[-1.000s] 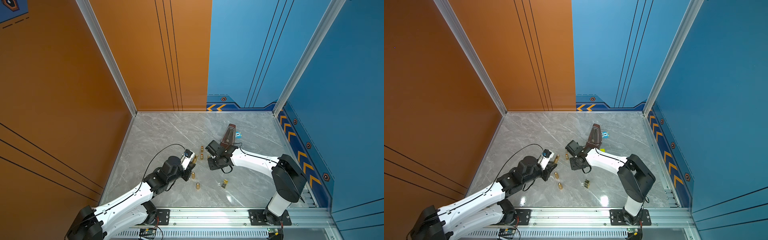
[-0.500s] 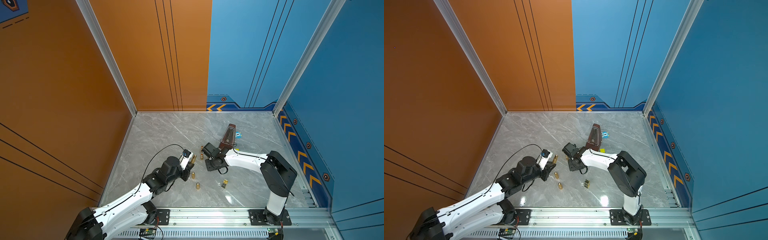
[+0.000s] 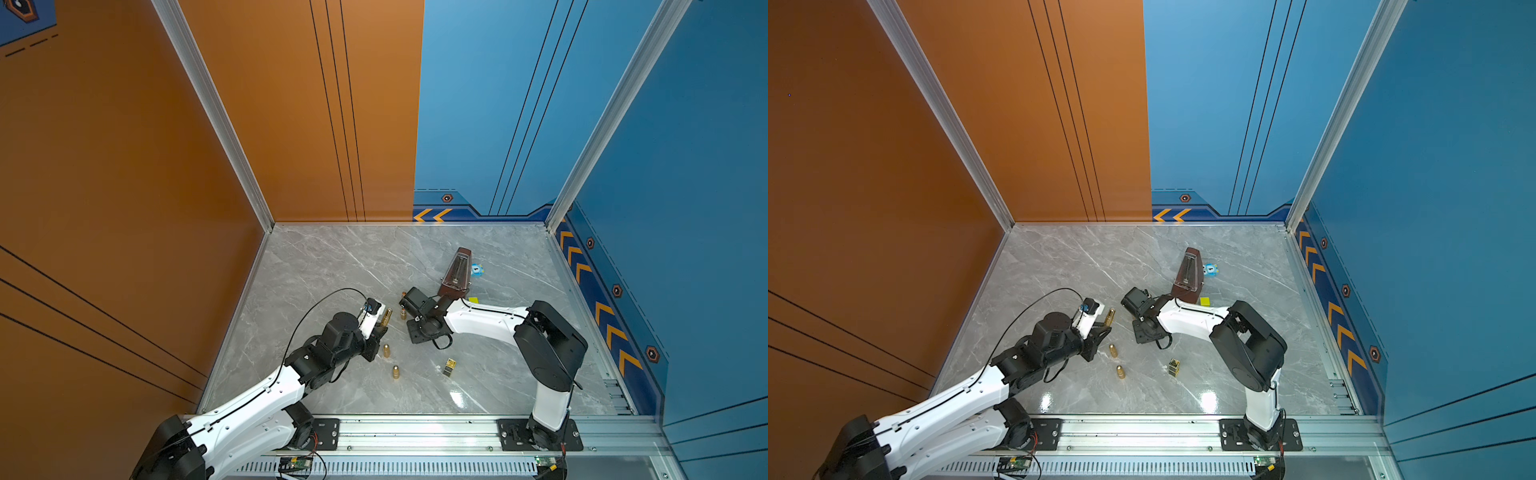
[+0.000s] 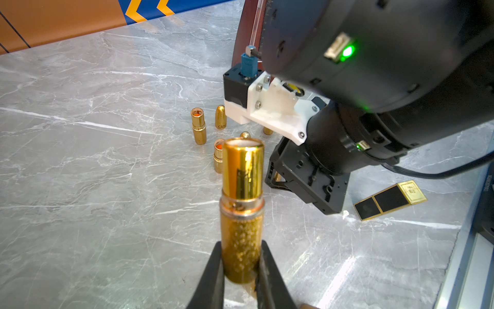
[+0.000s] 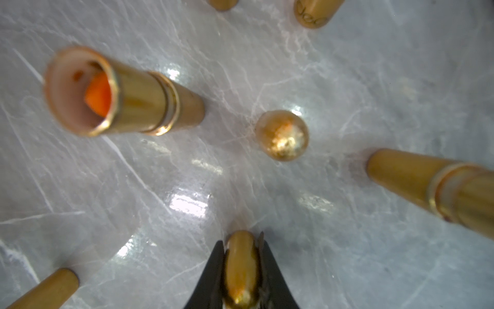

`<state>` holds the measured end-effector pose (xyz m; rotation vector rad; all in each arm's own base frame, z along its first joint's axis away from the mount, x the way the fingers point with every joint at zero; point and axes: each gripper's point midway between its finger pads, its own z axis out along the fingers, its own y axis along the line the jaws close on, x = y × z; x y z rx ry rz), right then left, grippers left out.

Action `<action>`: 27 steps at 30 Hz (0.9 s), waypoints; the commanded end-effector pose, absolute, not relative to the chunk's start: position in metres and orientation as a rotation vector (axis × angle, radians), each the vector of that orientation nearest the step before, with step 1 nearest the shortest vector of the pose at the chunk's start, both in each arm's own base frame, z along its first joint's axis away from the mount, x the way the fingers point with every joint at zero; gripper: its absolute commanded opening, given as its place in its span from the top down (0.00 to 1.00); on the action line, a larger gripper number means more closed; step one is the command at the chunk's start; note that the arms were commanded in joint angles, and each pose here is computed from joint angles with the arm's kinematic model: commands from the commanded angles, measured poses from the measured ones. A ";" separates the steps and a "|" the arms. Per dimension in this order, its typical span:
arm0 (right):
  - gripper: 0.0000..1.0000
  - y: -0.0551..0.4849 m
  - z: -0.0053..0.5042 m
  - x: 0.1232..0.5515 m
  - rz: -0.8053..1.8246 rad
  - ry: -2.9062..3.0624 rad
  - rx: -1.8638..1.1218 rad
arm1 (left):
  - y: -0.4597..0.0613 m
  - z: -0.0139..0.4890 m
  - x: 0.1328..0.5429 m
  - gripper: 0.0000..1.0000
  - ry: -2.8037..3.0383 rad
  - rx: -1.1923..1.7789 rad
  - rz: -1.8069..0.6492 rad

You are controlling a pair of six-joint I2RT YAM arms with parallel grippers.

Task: Open the lipstick cap
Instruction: Place the cover at the center of the board.

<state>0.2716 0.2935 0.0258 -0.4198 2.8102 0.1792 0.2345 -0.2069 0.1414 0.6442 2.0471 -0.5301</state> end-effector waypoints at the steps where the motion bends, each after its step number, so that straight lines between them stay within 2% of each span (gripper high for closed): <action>1: 0.76 0.289 0.019 0.270 0.125 2.806 -0.437 | -0.206 0.144 0.237 1.00 2.031 0.624 -0.542; 14: 0.66 0.289 0.022 0.269 0.130 2.800 -0.446 | -0.206 0.146 0.236 1.00 2.026 0.623 -0.554; 27: 0.64 0.285 0.012 0.266 0.103 2.826 -0.446 | -0.206 0.146 0.235 1.00 2.024 0.625 -0.556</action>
